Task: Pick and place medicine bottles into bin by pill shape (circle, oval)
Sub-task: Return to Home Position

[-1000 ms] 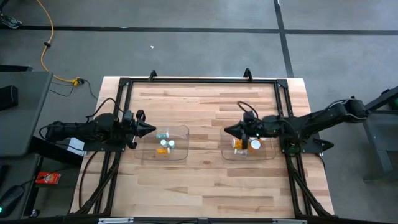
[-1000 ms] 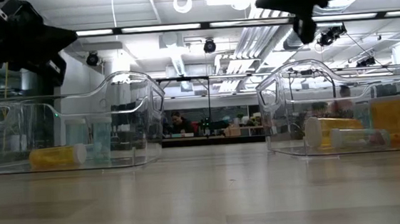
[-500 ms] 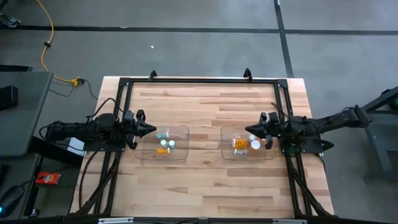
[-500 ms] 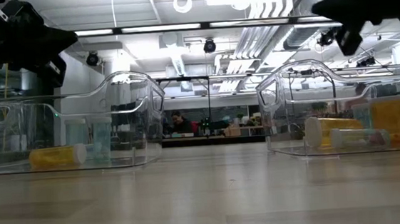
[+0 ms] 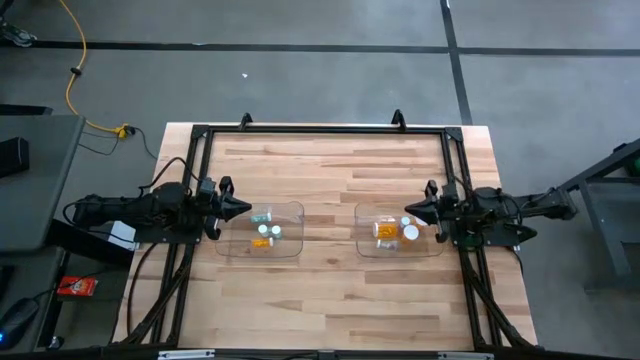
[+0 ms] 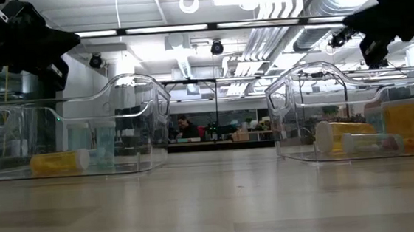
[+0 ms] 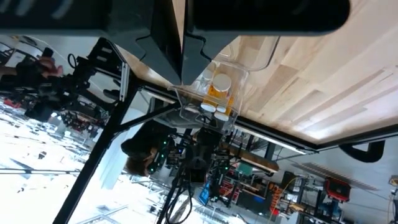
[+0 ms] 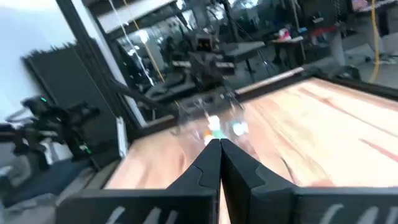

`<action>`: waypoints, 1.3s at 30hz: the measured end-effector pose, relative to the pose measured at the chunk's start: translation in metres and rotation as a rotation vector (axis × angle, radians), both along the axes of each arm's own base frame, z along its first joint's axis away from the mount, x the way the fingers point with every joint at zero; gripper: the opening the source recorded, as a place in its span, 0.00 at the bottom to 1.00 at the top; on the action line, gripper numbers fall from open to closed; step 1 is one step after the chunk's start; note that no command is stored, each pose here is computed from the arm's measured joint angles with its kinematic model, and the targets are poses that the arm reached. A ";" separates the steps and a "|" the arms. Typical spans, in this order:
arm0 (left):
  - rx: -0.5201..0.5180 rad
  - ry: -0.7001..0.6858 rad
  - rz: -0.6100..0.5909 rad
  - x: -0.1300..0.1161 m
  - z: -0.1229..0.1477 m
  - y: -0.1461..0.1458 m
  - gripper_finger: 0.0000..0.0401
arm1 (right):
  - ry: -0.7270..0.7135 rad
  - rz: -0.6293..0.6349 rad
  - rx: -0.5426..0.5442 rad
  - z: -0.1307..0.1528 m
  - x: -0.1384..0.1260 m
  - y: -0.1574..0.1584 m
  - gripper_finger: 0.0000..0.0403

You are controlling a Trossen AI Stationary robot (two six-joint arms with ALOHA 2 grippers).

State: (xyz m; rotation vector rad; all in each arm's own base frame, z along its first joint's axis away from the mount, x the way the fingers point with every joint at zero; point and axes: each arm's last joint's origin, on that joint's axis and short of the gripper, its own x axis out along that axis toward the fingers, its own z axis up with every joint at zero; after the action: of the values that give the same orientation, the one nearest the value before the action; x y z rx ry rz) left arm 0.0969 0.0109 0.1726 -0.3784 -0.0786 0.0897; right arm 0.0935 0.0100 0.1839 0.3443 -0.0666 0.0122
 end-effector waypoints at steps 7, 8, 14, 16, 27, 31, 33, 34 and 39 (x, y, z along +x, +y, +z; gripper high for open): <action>-0.001 0.007 -0.001 0.000 -0.001 0.000 0.01 | 0.076 -0.015 -0.114 -0.012 0.002 0.000 0.00; -0.001 0.007 -0.001 0.000 -0.001 0.000 0.01 | 0.077 -0.022 -0.120 -0.012 0.002 0.000 0.00; -0.001 0.010 -0.001 0.000 -0.001 0.000 0.01 | 0.082 -0.046 -0.192 -0.012 0.002 -0.001 0.00; 0.000 0.011 -0.001 0.000 -0.001 0.000 0.01 | 0.082 -0.046 -0.176 -0.012 0.002 -0.001 0.00; 0.000 0.014 0.000 0.000 -0.001 0.000 0.01 | 0.080 -0.042 -0.038 -0.012 0.002 -0.001 0.00; -0.007 0.013 -0.001 0.000 -0.001 0.000 0.01 | 0.080 -0.042 -0.032 -0.012 0.002 -0.001 0.00; -0.008 0.013 -0.001 0.000 -0.001 0.000 0.01 | 0.080 -0.042 -0.031 -0.012 0.002 -0.001 0.00; -0.008 0.013 -0.001 0.000 -0.001 0.000 0.01 | 0.081 -0.042 -0.031 -0.012 0.002 -0.001 0.00; -0.009 0.013 -0.001 0.000 -0.001 0.000 0.01 | 0.081 -0.042 -0.032 -0.012 0.002 -0.001 0.00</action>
State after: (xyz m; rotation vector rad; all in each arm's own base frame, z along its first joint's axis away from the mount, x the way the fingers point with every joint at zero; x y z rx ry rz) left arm 0.0971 0.0109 0.1713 -0.3866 -0.0657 0.0915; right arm 0.0957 0.0089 0.1717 0.3114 0.0062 -0.0421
